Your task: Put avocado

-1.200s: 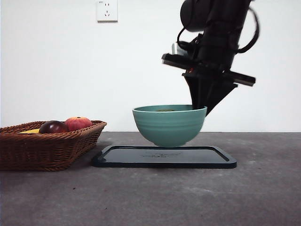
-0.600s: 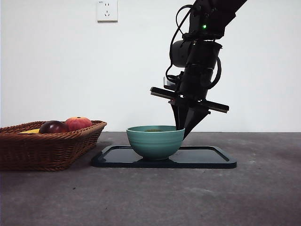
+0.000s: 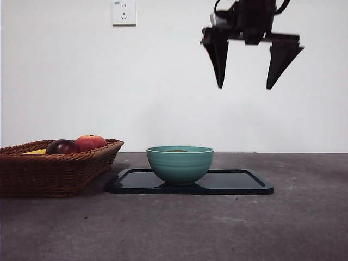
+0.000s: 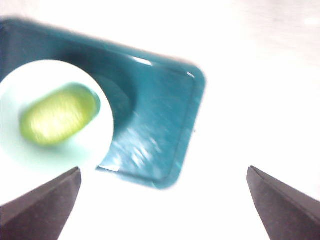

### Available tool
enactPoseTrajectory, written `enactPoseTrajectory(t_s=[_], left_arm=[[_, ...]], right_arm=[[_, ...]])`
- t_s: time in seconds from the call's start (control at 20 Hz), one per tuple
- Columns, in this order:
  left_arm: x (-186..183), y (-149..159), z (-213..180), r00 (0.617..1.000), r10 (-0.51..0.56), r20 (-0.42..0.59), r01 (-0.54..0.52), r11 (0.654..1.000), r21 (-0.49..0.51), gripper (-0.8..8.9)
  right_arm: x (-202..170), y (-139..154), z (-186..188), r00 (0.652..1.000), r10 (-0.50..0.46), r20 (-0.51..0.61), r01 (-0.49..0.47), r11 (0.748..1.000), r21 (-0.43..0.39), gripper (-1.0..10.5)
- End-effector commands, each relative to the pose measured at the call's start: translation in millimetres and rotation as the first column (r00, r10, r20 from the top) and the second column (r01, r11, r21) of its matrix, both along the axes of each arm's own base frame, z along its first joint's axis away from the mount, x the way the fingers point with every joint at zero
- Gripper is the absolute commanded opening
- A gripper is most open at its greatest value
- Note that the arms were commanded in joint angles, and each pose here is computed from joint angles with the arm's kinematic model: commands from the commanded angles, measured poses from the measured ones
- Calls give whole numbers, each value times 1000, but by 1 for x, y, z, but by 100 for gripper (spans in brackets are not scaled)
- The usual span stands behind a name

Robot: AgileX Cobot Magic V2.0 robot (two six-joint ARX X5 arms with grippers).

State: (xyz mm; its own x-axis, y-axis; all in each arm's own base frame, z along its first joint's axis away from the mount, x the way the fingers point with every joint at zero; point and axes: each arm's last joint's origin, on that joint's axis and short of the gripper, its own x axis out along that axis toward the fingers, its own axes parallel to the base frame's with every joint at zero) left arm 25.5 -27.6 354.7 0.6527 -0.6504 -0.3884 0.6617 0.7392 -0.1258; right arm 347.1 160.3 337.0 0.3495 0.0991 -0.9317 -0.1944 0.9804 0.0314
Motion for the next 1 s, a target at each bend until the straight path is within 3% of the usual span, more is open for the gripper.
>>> enactPoseTrajectory(t_s=[0.05,0.15,0.3,0.5,0.65,0.8,1.0], left_arm=[[0,0,4,1000,-7,20,7,1000,-11,522],[0,0,4,1000,-7,21,7,1000,-11,522],[0,0,4,1000,-7,20,8,1000,-11,522],[0,0,4,1000,-7,20,7,1000,-12,522],[0,0,4,1000,-7,20,7,1000,-13,522],[0,0,4,1000,-7,21,7,1000,-14,522],[0,0,4,1000,-7,19,7,1000,-12,522]], right_arm=[[-27,-6,21,998,20,56,-18,1000,-26,546],[-59,-22,31,995,5,95,1,998,-62,546],[-109,-46,36,990,3,139,3,999,-42,546],[-192,-78,40,969,55,241,-74,995,71,546],[-245,-97,46,924,109,366,-181,969,168,546],[-289,-120,48,887,91,453,-235,933,273,545],[-329,-148,45,859,73,506,-255,919,300,546]])
